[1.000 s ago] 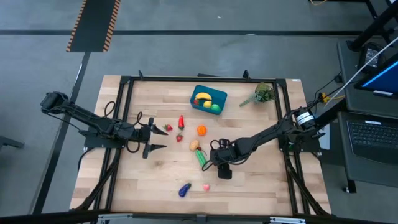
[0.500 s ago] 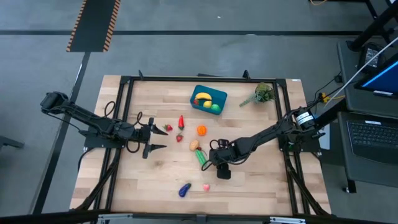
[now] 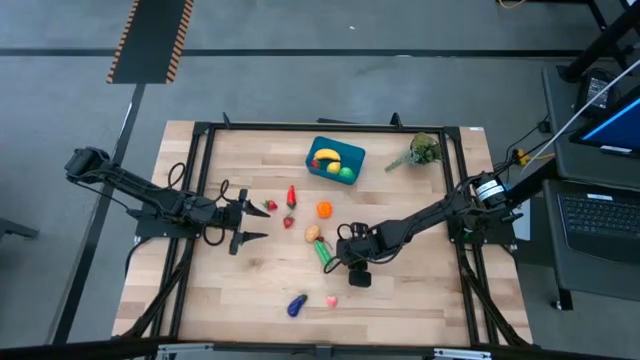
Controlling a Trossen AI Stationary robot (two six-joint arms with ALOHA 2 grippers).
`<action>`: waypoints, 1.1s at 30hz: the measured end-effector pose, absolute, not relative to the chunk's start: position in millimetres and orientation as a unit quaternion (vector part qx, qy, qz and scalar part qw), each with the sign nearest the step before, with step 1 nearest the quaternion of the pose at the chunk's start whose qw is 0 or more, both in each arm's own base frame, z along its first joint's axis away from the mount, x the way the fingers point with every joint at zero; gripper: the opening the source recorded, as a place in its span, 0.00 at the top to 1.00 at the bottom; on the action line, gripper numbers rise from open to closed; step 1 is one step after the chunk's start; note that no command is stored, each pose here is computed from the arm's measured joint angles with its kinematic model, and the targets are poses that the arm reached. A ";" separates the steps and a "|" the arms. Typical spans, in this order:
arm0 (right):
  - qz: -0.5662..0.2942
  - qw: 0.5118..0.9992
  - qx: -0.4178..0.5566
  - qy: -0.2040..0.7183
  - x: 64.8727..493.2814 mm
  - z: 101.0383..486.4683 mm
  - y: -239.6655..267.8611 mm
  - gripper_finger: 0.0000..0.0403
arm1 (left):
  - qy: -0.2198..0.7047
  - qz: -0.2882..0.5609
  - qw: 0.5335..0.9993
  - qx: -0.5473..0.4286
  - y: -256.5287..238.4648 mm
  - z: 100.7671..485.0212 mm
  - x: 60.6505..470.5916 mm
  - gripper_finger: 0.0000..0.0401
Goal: Pick and placing Produce into tupperware
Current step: Put the bottom red cherry into the blue bin
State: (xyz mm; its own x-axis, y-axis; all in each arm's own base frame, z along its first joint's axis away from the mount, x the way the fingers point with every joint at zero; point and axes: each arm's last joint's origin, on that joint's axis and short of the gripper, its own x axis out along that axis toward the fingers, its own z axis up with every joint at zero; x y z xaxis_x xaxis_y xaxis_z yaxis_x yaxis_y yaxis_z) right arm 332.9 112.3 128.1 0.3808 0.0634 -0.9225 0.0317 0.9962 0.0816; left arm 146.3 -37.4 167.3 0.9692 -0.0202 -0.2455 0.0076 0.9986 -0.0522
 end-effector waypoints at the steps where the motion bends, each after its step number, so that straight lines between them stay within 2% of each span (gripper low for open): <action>1: 0.010 0.830 0.043 0.556 332.9 128.1 112.3 0.72 | 0.124 -0.007 0.992 -0.025 -37.3 167.3 146.3 0.35; 11: 0.015 0.831 0.051 0.554 332.1 133.9 110.1 0.72 | 0.124 -0.007 0.992 -0.025 -37.4 167.3 146.3 0.35; 16: 0.012 0.842 0.058 0.536 329.9 153.5 102.8 0.72 | 0.124 -0.007 0.992 -0.025 -37.3 167.3 146.3 0.35; 24: -0.048 0.847 0.037 0.528 315.5 186.2 80.1 0.72 | 0.124 -0.007 0.992 -0.025 -37.3 167.3 146.3 0.35; 33: -0.112 0.884 0.012 0.453 277.7 223.0 56.4 0.72 | 0.124 -0.007 0.992 -0.024 -37.4 167.3 146.3 0.35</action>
State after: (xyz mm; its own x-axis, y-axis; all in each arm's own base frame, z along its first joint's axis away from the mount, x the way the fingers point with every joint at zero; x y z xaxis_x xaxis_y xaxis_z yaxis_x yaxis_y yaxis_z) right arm 277.7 56.4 223.0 0.5640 -0.1870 -0.8043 0.2095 0.9746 -0.0796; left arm 146.3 -37.4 167.3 0.9691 -0.0200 -0.2460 0.0083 0.9988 -0.0486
